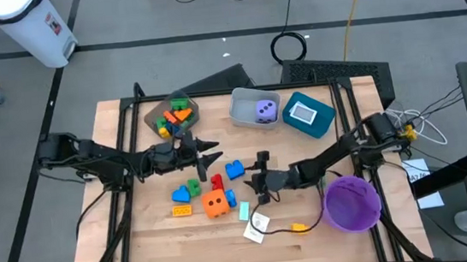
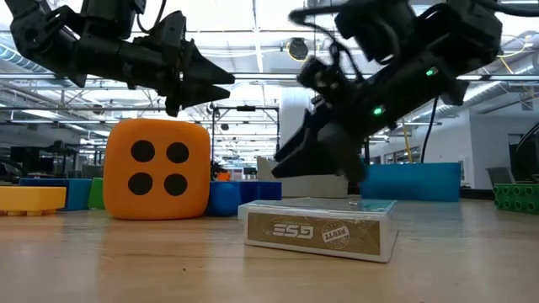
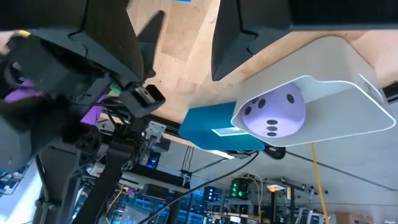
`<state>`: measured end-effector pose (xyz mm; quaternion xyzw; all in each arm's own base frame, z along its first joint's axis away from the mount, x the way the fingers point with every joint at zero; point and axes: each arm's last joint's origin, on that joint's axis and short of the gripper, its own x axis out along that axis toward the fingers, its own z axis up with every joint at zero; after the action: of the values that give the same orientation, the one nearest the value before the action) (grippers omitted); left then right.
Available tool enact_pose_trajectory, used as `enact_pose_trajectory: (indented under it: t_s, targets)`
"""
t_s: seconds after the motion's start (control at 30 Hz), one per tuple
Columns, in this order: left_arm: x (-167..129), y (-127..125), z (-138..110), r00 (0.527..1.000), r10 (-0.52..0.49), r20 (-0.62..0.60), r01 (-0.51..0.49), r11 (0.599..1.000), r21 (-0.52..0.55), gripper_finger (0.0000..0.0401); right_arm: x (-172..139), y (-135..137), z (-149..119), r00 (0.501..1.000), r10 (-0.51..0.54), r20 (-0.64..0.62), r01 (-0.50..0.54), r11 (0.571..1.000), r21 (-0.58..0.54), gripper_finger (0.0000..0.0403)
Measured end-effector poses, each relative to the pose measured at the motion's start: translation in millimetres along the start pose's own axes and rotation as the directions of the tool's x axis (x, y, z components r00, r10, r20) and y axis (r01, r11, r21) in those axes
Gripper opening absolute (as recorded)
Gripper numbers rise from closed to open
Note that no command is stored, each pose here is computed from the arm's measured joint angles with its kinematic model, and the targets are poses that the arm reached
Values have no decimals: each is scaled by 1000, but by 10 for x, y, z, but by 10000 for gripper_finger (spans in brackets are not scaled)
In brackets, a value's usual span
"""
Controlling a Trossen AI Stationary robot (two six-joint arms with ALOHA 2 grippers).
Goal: Pick & Place Toys
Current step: Put the blue gamepiece into the black bin
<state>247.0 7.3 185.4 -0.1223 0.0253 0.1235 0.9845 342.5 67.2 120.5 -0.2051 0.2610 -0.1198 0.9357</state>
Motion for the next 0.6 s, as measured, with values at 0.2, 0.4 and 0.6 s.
enact_pose_trajectory:
  t_s: [0.2,0.4,0.6]
  targets:
    - [0,0,-2,1000,0,-2,0,1000,-1,198,127,64,-82,994,-101,-52,93,986,-139,197]
    - [0,1,-2,1000,1,-2,-1,1000,-9,198,166,79,-122,993,-103,-57,93,983,-159,188]
    - [0,1,-2,1000,0,-2,0,1000,-14,198,206,12,-130,991,-119,-55,108,978,-181,165]
